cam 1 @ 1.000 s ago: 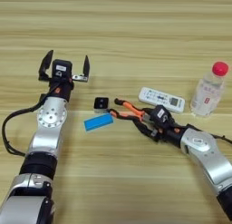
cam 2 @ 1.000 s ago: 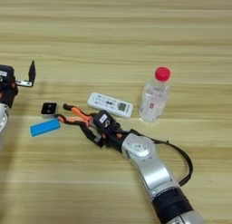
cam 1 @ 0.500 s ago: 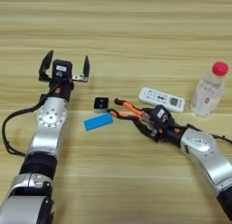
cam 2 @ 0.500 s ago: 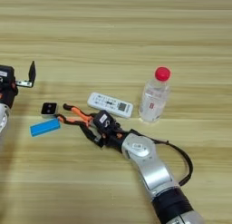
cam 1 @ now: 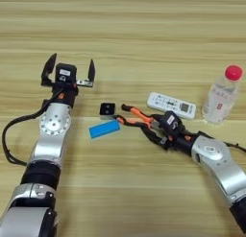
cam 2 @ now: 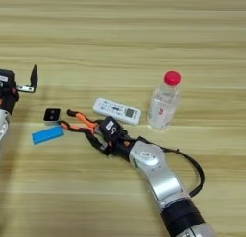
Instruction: Move the objects on the table
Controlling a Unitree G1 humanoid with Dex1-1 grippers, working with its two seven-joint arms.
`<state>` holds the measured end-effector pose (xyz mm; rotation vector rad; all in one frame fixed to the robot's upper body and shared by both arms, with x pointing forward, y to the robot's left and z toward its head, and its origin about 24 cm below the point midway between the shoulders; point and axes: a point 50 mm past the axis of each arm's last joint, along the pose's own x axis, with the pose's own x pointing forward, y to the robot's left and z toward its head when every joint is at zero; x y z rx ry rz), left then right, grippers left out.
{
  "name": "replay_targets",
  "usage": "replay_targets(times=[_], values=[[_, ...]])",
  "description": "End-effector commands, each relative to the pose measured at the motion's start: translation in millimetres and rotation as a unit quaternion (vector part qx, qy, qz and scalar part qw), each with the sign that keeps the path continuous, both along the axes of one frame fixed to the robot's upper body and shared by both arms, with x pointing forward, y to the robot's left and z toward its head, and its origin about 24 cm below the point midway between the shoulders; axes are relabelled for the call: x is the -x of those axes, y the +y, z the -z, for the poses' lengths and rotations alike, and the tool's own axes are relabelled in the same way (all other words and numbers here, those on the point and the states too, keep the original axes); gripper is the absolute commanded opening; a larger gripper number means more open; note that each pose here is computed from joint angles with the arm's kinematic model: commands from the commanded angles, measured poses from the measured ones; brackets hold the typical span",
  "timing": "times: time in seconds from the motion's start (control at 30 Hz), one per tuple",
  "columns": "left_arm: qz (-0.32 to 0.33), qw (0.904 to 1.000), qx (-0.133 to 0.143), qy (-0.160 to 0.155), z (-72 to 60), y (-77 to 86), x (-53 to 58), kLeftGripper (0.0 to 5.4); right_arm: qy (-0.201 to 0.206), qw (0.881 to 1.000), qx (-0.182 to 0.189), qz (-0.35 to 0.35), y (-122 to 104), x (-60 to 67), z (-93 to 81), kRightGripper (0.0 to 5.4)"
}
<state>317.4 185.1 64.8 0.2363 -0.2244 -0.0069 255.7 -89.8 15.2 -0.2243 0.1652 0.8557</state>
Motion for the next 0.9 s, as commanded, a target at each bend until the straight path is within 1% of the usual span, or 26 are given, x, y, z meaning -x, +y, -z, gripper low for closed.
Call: replay_targets(times=[0.03, 0.57, 0.77, 0.9], values=[[0.000, 1.0000, -0.005, -0.006, -2.7, 1.1, -2.0, 5.40, -0.007, 1.000, -0.006, 0.008, -2, -5.2, -4.5, 2.36], [0.000, 1.0000, -0.005, -0.006, -1.8, 1.4, -1.9, 5.40, -0.017, 0.999, -0.021, 0.022, -6, -8.8, -10.8, 2.36], [0.000, 1.0000, -0.005, -0.006, -1.8, 1.8, -1.8, 5.40, -0.025, 0.999, -0.031, 0.020, -6, -8.6, -14.9, 2.36], [-0.001, 1.0000, -0.005, -0.006, -1.9, 2.3, -1.7, 5.40, -0.033, 0.998, -0.047, 0.014, -5, -7.6, -19.9, 2.36]])
